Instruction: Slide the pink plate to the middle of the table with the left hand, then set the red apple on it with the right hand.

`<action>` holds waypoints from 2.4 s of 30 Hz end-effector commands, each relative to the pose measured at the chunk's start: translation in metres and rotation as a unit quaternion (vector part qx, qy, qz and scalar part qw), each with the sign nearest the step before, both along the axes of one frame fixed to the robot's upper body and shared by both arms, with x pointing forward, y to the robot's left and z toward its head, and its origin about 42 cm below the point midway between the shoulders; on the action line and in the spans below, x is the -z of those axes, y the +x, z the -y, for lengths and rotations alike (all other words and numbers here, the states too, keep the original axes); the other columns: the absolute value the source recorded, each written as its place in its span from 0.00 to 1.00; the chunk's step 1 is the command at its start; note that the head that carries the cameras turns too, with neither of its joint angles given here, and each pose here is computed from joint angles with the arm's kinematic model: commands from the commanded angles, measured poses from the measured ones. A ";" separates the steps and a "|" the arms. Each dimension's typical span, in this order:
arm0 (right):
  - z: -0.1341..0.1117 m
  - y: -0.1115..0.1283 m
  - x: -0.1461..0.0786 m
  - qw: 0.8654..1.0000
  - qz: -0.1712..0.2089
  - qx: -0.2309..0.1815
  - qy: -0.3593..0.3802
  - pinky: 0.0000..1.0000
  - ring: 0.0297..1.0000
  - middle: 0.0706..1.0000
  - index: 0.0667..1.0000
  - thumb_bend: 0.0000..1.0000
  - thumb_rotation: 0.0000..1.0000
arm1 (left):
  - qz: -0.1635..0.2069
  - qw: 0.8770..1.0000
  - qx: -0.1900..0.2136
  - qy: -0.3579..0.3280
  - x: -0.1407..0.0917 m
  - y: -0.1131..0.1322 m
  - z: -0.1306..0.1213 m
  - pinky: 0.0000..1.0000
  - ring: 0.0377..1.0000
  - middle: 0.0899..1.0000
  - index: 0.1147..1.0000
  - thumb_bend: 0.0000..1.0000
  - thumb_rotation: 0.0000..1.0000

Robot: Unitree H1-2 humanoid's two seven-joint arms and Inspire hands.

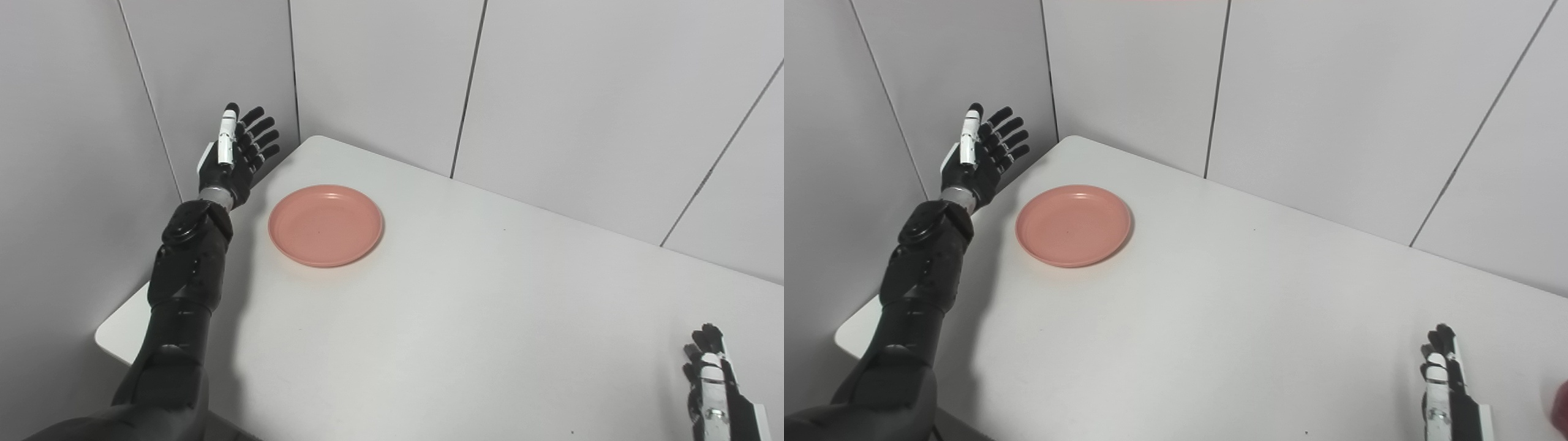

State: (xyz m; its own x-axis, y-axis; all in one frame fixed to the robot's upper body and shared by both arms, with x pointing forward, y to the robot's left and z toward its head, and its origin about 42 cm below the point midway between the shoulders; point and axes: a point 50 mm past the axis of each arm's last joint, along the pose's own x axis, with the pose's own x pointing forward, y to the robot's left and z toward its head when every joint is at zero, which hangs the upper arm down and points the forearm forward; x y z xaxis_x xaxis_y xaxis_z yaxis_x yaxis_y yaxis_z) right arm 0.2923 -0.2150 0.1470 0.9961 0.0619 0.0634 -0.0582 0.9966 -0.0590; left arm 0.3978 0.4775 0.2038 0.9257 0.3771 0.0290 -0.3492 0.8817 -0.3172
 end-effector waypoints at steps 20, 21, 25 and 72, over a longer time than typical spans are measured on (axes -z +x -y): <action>0.000 0.004 -0.022 1.000 0.030 -0.005 0.003 1.00 0.97 0.96 0.96 0.00 1.00 | 0.017 1.000 -0.011 0.005 -0.004 -0.006 -0.015 0.85 0.85 0.84 0.81 0.37 1.00; 0.001 0.004 -0.022 1.000 0.031 -0.005 0.003 1.00 0.97 0.96 0.96 0.00 1.00 | 0.017 1.000 -0.009 0.002 -0.003 -0.006 -0.015 0.86 0.86 0.85 0.81 0.37 1.00; 0.001 0.004 -0.022 0.999 0.032 -0.002 -0.001 1.00 0.96 0.95 0.95 0.00 1.00 | 0.012 1.000 -0.009 -0.002 0.003 -0.007 -0.015 0.84 0.85 0.85 0.82 0.38 1.00; 0.000 0.005 -0.026 0.999 0.034 0.005 -0.001 1.00 0.95 0.94 0.95 0.00 1.00 | -0.024 0.999 0.021 0.020 0.047 -0.009 0.001 0.83 0.83 0.82 0.80 0.40 1.00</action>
State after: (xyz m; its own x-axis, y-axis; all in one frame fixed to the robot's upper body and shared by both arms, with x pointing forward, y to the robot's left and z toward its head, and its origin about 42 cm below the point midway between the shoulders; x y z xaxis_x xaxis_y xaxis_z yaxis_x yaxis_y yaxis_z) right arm 0.2914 -0.2177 0.1534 0.9966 0.0528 0.0629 -0.0494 0.9973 -0.0551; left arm 0.3811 0.4753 0.1414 0.9354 0.3511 -0.0422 -0.3484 0.8945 -0.2801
